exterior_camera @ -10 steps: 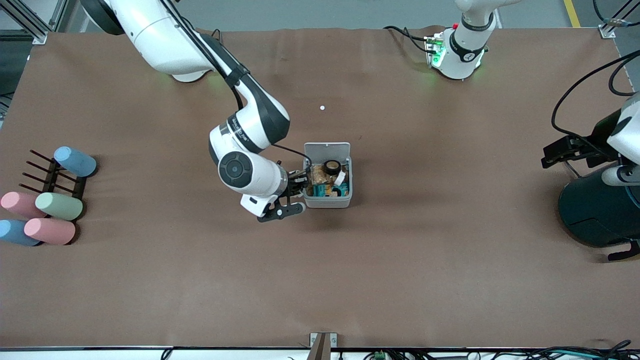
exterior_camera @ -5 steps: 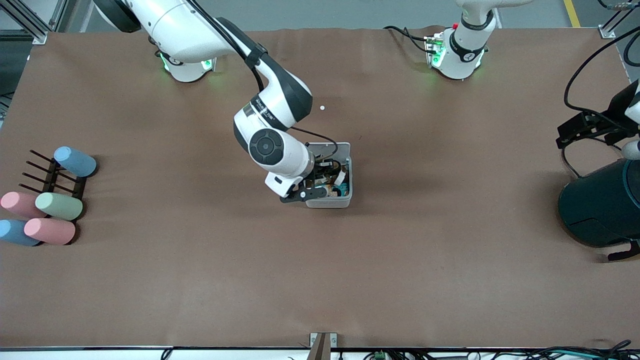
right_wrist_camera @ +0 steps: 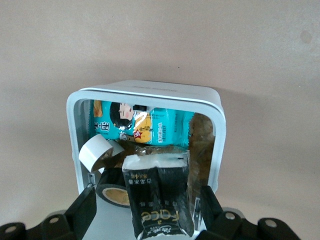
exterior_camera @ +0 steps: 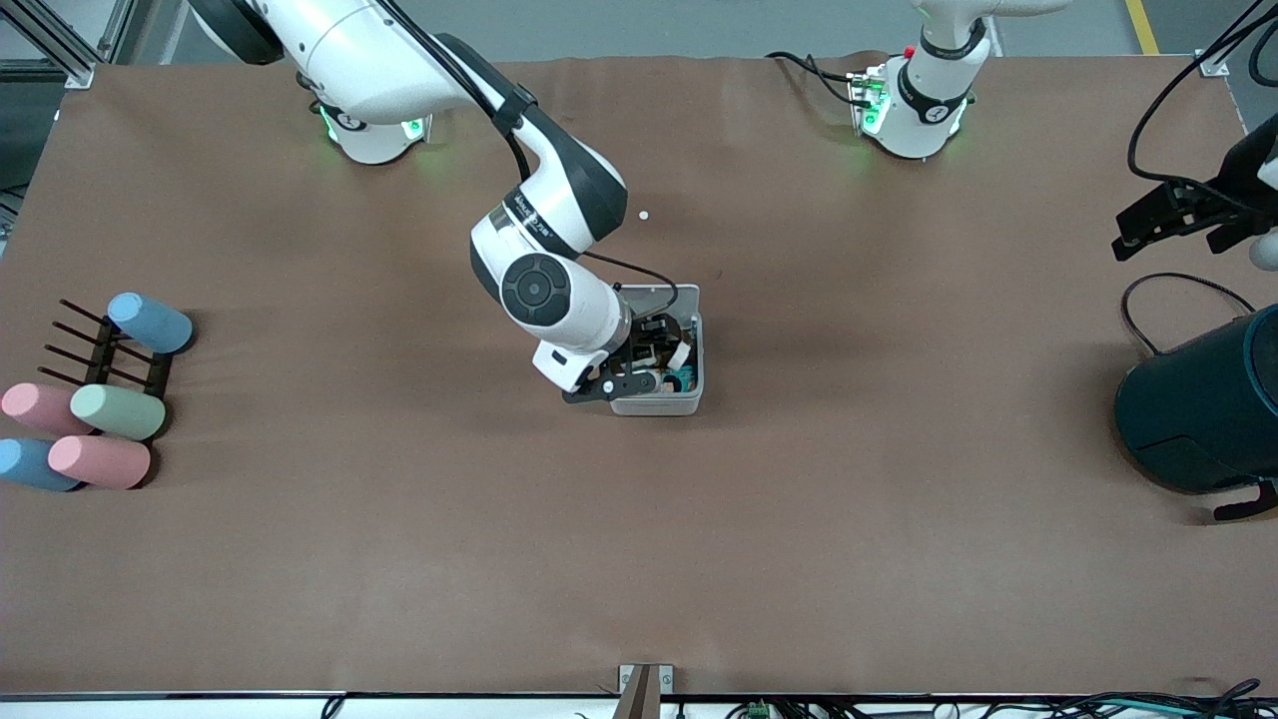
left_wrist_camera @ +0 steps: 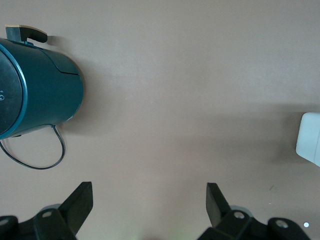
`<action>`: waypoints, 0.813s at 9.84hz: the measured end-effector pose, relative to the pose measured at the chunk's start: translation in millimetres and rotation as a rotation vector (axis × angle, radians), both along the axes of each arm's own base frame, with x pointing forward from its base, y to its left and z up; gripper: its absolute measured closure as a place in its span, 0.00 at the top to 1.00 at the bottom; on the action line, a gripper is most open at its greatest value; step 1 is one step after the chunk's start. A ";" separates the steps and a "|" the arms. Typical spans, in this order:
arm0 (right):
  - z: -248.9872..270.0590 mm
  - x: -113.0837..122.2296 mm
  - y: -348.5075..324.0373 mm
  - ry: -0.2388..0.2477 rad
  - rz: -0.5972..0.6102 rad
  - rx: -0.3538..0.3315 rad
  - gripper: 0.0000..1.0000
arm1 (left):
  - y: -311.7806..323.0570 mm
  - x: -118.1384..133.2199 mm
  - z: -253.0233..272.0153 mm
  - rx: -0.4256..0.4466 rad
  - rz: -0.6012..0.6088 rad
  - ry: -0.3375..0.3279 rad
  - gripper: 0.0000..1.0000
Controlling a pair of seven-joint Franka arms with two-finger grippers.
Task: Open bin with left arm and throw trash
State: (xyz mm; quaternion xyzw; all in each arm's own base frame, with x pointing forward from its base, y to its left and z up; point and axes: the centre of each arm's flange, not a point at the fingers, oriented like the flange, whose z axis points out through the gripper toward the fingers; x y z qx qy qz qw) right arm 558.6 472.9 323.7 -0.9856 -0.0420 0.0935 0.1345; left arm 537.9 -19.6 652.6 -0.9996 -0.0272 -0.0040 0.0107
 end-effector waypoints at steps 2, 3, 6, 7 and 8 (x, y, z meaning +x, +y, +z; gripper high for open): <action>-0.9 13.1 -15.1 -0.016 -0.005 -0.006 0.95 | -5.1 -1.5 0.2 0.000 -0.011 -0.002 1.00; -1.7 23.7 -28.4 -0.034 0.015 -0.007 0.96 | -8.3 -2.1 1.7 0.000 -0.019 -0.007 1.00; -3.8 67.4 -93.9 -0.134 0.171 -0.056 0.99 | -10.0 -4.0 5.0 0.000 -0.101 -0.013 1.00; -3.3 78.3 -116.1 -0.141 0.192 -0.087 1.00 | -9.2 -4.2 5.3 0.000 -0.122 -0.013 1.00; 1.2 84.5 -132.8 -0.127 0.194 -0.105 1.00 | -9.5 -4.7 6.2 0.000 -0.131 -0.014 1.00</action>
